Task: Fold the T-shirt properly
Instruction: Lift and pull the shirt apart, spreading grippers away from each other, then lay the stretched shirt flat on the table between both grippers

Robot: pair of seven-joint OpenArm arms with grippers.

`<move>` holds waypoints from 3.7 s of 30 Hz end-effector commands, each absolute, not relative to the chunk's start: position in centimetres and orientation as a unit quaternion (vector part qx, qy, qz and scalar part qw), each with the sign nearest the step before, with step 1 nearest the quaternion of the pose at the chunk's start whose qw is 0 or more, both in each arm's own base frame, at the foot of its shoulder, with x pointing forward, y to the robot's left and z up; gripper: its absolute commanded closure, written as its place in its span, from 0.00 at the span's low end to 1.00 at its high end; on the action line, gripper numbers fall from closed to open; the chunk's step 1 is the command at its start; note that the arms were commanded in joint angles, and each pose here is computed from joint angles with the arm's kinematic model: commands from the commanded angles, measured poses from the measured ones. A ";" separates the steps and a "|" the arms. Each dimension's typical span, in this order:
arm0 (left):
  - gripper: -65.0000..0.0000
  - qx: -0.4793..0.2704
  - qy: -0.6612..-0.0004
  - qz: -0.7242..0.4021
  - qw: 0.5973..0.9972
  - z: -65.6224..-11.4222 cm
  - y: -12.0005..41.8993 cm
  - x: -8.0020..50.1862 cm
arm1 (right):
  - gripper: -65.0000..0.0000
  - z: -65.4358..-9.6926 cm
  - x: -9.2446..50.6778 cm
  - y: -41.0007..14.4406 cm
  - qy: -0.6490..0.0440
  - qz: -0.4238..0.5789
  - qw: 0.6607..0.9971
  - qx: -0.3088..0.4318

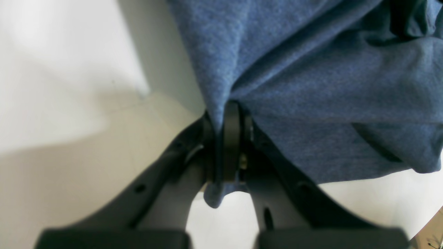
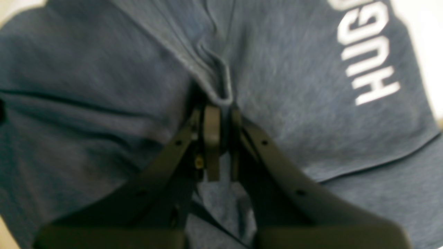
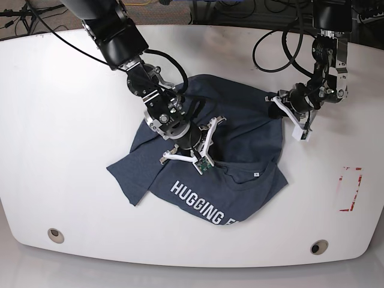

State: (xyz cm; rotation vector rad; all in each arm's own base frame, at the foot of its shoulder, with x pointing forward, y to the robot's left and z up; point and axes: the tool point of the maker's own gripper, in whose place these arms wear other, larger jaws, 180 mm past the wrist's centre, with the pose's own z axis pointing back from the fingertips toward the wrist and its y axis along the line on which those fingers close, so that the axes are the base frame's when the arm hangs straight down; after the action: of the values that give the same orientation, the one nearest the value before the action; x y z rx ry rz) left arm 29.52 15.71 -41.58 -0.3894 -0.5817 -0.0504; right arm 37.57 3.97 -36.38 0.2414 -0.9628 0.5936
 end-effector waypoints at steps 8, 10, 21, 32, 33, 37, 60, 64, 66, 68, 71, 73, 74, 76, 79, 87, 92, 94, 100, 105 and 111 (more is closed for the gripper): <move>1.00 -0.141 -0.322 -0.031 0.936 -38.6 19.7 32.0 | 1.00 -30.0 40.5 0.4 -0.529 0.246 0.808 0.089; 1.00 -0.130 -0.336 -0.019 0.933 -37.7 21.2 32.9 | 1.00 -28.7 41.4 -1.5 -0.542 0.224 0.806 0.079; 1.00 -0.107 -0.412 -0.040 0.904 -31.5 23.8 37.9 | 1.00 -23.2 44.7 -8.5 -0.599 0.168 0.782 0.040; 1.00 -0.093 -0.505 -0.084 0.854 -22.3 22.4 41.9 | 1.00 -18.0 47.1 -12.5 -0.634 0.192 0.749 -0.018; 1.00 -0.091 -0.510 -0.084 0.851 -21.7 22.6 42.2 | 1.00 -17.5 47.3 -12.8 -0.637 0.192 0.746 -0.023; 1.00 -0.076 -0.534 -0.074 0.839 -18.4 24.2 43.2 | 1.00 -15.4 48.3 -14.7 -0.647 0.195 0.736 -0.052; 1.00 -0.045 -0.640 -0.038 0.766 -5.7 28.5 45.4 | 1.00 -3.5 52.1 -19.8 -0.685 0.212 0.684 -0.135; 1.00 -0.038 -0.660 -0.034 0.750 -3.3 29.1 45.4 | 1.00 -1.5 52.4 -21.3 -0.691 0.203 0.677 -0.153; 1.00 -0.031 -0.666 -0.034 0.745 -2.4 29.6 45.3 | 1.00 -0.6 52.5 -22.1 -0.693 0.199 0.674 -0.161; 1.00 -0.025 -0.672 -0.034 0.739 -1.4 30.0 45.3 | 1.00 0.4 52.6 -22.6 -0.696 0.195 0.671 -0.167; 1.00 -0.029 -0.673 -0.028 0.738 -1.1 30.3 45.6 | 1.00 1.6 53.0 -23.3 -0.698 0.187 0.670 -0.171; 1.00 -0.033 -0.673 -0.022 0.739 -1.0 30.6 45.9 | 1.00 2.0 53.2 -23.9 -0.697 0.181 0.672 -0.175; 1.00 -0.035 -0.672 -0.018 0.740 -1.0 30.8 46.0 | 1.00 2.1 53.3 -24.2 -0.696 0.179 0.672 -0.179; 1.00 -0.039 -0.669 -0.014 0.742 -1.1 31.1 46.3 | 1.00 2.3 53.4 -25.3 -0.692 0.172 0.676 -0.185; 1.00 -0.041 -0.668 -0.011 0.743 -1.2 31.2 46.4 | 1.00 2.6 53.3 -26.6 -0.694 0.156 0.678 -0.186; 1.00 -0.041 -0.667 -0.011 0.744 -1.3 31.2 46.4 | 1.00 3.0 52.9 -27.9 -0.700 0.134 0.678 -0.182; 1.00 -0.044 -0.665 -0.010 0.746 -1.6 31.1 46.5 | 1.00 1.5 53.0 -28.1 -0.690 0.134 0.688 -0.179; 1.00 -0.044 -0.663 -0.010 0.747 -1.7 31.1 46.5 | 1.00 0.6 52.9 -28.0 -0.685 0.137 0.693 -0.178; 1.00 -0.046 -0.640 -0.010 0.767 -4.7 30.9 46.3 | 1.00 -2.6 52.4 -28.5 -0.668 0.133 0.711 -0.173; 1.00 -0.048 -0.611 -0.011 0.790 -8.3 30.7 45.7 | 1.00 -6.4 50.7 -29.7 -0.653 0.118 0.729 -0.168; 1.00 -0.048 -0.564 -0.009 0.824 -13.6 30.7 44.4 | 1.00 -12.0 48.6 -29.7 -0.625 0.108 0.758 -0.153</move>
State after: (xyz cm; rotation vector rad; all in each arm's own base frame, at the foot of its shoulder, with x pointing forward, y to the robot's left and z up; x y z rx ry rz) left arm 44.51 29.95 -14.96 -0.1252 -1.1478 -0.0206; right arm 49.20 -29.11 -13.22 -0.3106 -1.3136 0.2497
